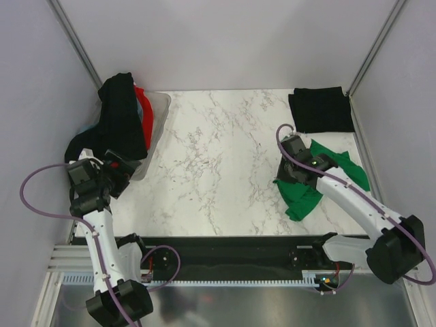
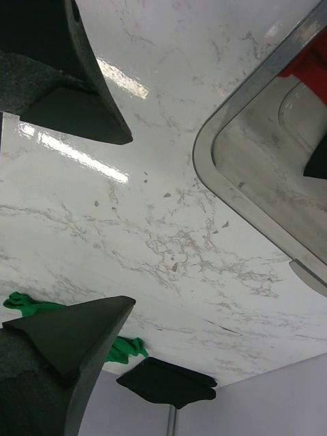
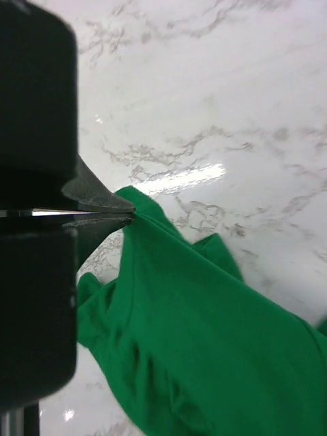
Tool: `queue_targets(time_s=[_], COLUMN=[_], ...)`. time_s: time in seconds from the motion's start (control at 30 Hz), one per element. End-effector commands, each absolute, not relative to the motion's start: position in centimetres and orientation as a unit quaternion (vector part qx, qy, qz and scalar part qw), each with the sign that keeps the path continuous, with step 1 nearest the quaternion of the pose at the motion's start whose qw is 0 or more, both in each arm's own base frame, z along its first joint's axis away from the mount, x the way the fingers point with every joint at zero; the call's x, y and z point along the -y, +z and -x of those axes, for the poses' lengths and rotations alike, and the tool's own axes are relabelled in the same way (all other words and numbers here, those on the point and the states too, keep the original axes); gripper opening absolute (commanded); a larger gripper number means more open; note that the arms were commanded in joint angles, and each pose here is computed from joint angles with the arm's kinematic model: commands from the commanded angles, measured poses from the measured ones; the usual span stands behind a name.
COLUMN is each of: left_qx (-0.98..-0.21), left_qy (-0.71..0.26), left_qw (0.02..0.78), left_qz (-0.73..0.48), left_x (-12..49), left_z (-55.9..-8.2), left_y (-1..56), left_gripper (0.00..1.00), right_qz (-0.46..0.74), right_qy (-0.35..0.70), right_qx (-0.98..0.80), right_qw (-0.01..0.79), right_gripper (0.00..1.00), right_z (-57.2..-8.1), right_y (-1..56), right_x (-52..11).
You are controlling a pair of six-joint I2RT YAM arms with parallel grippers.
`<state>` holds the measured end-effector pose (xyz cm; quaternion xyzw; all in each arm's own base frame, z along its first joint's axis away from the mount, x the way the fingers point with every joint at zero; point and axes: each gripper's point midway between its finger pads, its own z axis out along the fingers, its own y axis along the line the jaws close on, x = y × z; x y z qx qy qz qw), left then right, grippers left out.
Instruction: Fold and stack the t-shirts
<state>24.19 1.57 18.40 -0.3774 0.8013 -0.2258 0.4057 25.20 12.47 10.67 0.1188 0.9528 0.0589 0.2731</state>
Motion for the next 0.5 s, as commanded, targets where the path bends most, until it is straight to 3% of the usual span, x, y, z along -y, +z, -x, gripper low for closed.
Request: queue_targets(time_s=[0.0, 0.17, 0.33, 0.47], left_qx=[-0.804, -0.815, -0.840, -0.875], left_qy=[-0.212, -0.191, -0.216, -0.224], left_qw=[0.429, 0.444, 0.421, 0.389], left_qz=[0.352, 0.319, 0.268, 0.179], left_x=[-1.6, -0.1, 4.8, 12.8], left_z=[-24.4, -24.9, -26.2, -27.3], left_y=[18.9, 19.9, 20.9, 20.1], left_gripper=[1.00, 1.00, 1.00, 1.00], right_qz=[-0.156, -0.218, -0.245, -0.260], right_qy=[0.029, 0.034, 0.045, 0.074], right_qx=[-0.912, -0.851, -0.824, -0.801], right_qw=[0.379, 0.476, 0.509, 0.533], right_gripper=[0.00, 0.00, 0.00, 0.00], right_z=[-26.4, -24.6, -23.1, -21.3], right_y=[20.2, 29.0, 31.8, 33.1], right_x=[-9.6, -5.3, -3.8, -2.8])
